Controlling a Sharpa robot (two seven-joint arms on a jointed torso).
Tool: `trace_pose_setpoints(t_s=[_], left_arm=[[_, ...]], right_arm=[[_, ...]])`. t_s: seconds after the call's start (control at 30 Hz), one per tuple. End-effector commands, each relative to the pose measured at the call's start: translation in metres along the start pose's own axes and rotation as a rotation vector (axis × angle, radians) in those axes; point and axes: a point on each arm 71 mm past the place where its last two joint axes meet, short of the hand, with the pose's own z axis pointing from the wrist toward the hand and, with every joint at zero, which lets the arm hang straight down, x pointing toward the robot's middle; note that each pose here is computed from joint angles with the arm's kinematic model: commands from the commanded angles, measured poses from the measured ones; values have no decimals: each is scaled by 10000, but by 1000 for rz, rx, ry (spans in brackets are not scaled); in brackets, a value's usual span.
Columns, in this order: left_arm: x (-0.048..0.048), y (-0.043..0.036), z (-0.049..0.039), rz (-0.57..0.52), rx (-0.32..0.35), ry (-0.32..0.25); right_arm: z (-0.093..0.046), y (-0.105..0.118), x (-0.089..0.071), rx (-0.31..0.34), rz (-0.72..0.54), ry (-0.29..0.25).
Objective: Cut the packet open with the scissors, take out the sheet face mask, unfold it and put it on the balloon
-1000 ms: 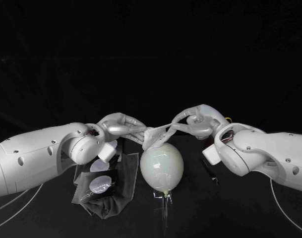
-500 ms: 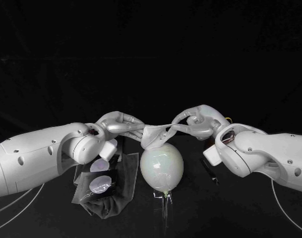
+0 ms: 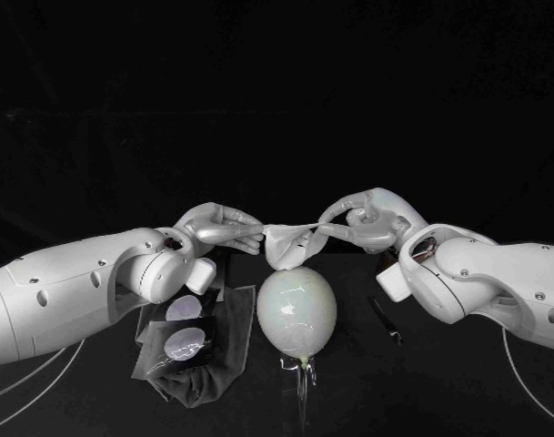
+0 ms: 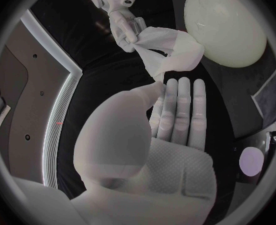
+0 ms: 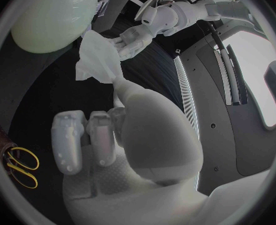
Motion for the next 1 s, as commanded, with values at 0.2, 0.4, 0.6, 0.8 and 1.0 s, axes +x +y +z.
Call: trace_pose_setpoints(t_s=[0.2,0.4,0.6,0.8,1.0], left_arm=[[-20,-90,24,41,47,-22],[-56,-111,52,52,58,-37],[-126,-113,94,62,67,-68],[-150,-115,135,71,73,-80],[-150,-123,183,83,82,-89]], right_arm=[[60,91,-109,-51,-26,-27],[109,131,-211,-68,-41,-54],[162,168,-331,-86,-55,-89],[213,194,-426,-98,-62,-120],[257,208,-479,-102,-63,-139]])
